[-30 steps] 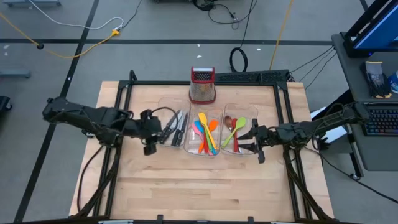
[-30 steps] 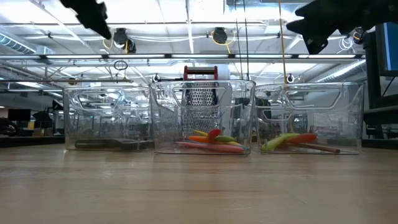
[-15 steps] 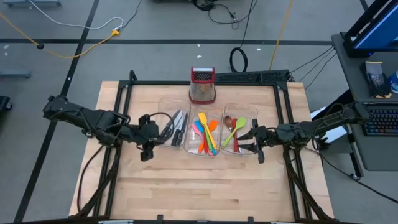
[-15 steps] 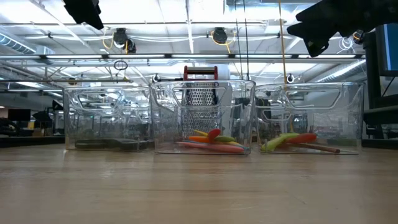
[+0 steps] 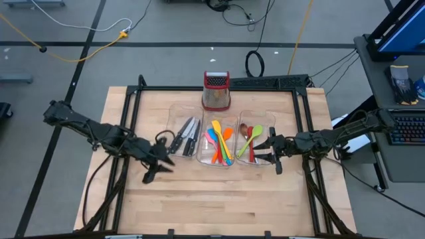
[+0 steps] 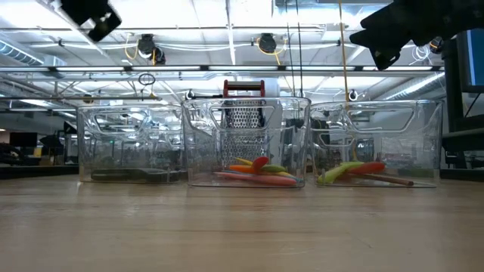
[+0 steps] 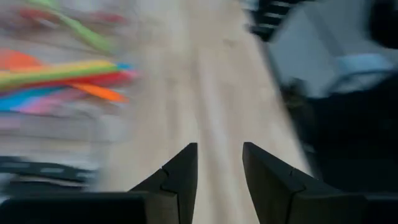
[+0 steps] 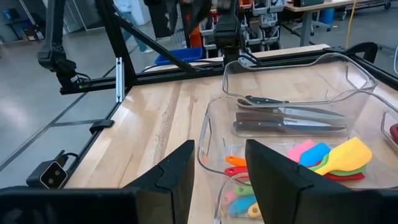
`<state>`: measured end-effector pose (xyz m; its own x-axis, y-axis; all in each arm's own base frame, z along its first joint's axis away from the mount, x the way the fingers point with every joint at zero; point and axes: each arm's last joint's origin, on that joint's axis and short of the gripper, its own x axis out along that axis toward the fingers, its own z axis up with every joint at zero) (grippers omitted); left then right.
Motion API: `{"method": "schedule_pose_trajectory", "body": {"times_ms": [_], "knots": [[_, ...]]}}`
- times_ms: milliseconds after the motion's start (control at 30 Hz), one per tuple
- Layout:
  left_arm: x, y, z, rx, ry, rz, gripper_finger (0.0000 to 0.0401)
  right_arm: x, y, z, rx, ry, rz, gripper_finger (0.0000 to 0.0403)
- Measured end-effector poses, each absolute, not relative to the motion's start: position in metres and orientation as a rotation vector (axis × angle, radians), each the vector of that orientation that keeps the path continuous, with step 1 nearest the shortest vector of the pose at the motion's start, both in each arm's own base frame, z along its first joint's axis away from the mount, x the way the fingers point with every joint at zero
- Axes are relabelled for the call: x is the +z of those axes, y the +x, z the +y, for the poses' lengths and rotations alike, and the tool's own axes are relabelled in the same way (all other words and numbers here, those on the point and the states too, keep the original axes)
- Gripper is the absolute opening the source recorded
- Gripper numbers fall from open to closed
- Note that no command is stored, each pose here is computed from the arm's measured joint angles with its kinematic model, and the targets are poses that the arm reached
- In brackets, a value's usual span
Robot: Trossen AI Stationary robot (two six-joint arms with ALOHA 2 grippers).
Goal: Pick & Place Kitchen Items
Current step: Return to Home Position
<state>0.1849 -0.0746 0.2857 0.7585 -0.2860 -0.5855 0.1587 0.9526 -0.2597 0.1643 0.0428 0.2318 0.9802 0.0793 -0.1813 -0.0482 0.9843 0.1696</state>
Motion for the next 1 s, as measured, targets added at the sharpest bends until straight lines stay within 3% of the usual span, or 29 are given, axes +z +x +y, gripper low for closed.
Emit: {"method": "schedule_pose_trajectory", "body": {"times_ms": [233, 533, 800, 1000], "knots": [[0.231, 0.16, -0.067, -0.377, -0.309, 0.55, 0.0129, 0.232, 0.164, 0.043, 0.066, 0.15, 0.192, 0.0134], [0.23, 0.127, -0.035, -0.412, -0.241, 0.329, 0.0129, 0.234, 0.161, 0.042, 0.07, 0.133, 0.174, 0.0134], [0.231, 0.103, -0.016, -0.3, -0.181, 0.289, 0.0129, 0.245, 0.14, 0.035, 0.075, 0.111, 0.127, 0.0134], [0.214, 0.102, -0.012, -0.184, -0.143, 0.264, 0.0129, 0.217, 0.132, 0.033, 0.075, 0.117, 0.11, 0.0134]]}}
